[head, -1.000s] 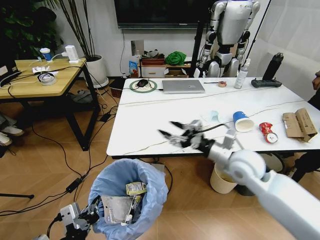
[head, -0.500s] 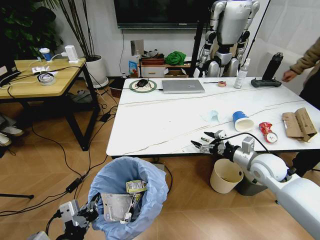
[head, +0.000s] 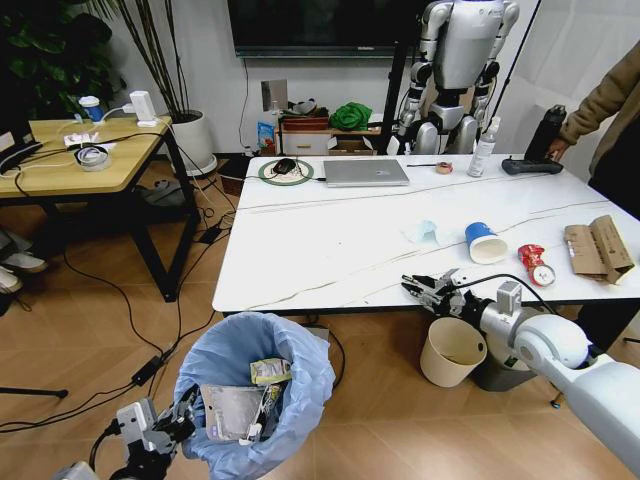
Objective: Pick up the trash bin and place the trash from the table into it.
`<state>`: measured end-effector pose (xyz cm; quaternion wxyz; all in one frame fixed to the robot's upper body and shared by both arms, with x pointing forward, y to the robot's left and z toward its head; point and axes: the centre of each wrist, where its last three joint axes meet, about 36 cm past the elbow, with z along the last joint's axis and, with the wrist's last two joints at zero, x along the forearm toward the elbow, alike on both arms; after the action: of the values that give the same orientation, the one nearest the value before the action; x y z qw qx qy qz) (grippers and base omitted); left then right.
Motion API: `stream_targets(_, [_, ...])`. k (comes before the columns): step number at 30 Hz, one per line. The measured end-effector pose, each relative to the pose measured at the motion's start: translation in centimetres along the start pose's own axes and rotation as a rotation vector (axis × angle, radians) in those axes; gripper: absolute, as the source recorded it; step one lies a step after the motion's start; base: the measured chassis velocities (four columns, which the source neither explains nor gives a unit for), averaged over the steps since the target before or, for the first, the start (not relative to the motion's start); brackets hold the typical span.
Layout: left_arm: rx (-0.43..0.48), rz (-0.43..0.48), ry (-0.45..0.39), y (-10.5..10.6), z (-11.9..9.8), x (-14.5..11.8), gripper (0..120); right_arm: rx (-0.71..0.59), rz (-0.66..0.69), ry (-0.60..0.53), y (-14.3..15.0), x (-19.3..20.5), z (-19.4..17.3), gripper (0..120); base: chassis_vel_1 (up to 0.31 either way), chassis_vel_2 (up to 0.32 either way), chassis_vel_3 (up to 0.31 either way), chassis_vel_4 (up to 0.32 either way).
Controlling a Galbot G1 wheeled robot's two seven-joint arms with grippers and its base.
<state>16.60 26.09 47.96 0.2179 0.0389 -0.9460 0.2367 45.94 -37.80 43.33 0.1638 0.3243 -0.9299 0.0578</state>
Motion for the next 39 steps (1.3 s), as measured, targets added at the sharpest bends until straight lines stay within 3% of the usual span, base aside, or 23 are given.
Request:
stream_targets(3, [0.003,0.001,0.001,0.0,0.0,-0.1,0,0.003,-0.004,0.002,0.0,-0.1,0.1,2,0.0,0.0,0.0,0.0])
stream_targets(13, [0.037,0.02,0.026,-0.2,1.1,-1.0,0,-0.006,-0.054,-0.054,1.6,-0.9,-1.0,0,0.0,0.0,0.0,0.0])
stream_targets(20, [0.042,0.032,0.062,-0.1,2.3,-1.6,0,-0.039,-0.242,-0.24,6.4,-1.3,-5.5,0,0.0,0.0,0.0,0.0])
stream_targets(24, [0.046,0.035,0.06,-0.2,2.3,-1.6,0,-0.043,-0.413,-0.331,11.4,-1.7,-7.6,0,0.0,0.0,0.0,0.0])
stream_targets(27, [0.046,0.036,0.059,-0.3,2.2,-1.5,0,-0.045,-0.47,-0.344,13.1,-1.8,-7.7,0,0.0,0.0,0.0,0.0])
stream_targets(31, [0.051,0.028,0.05,-0.4,2.1,-1.2,0,-0.072,-0.616,-0.354,17.8,-2.9,-7.0,0,0.0,0.0,0.0,0.0])
stream_targets(39, [0.061,0.012,0.031,-0.5,1.8,-0.7,0,-0.052,-0.731,-0.351,20.5,-5.0,-6.7,0,0.0,0.0,0.0,0.0])
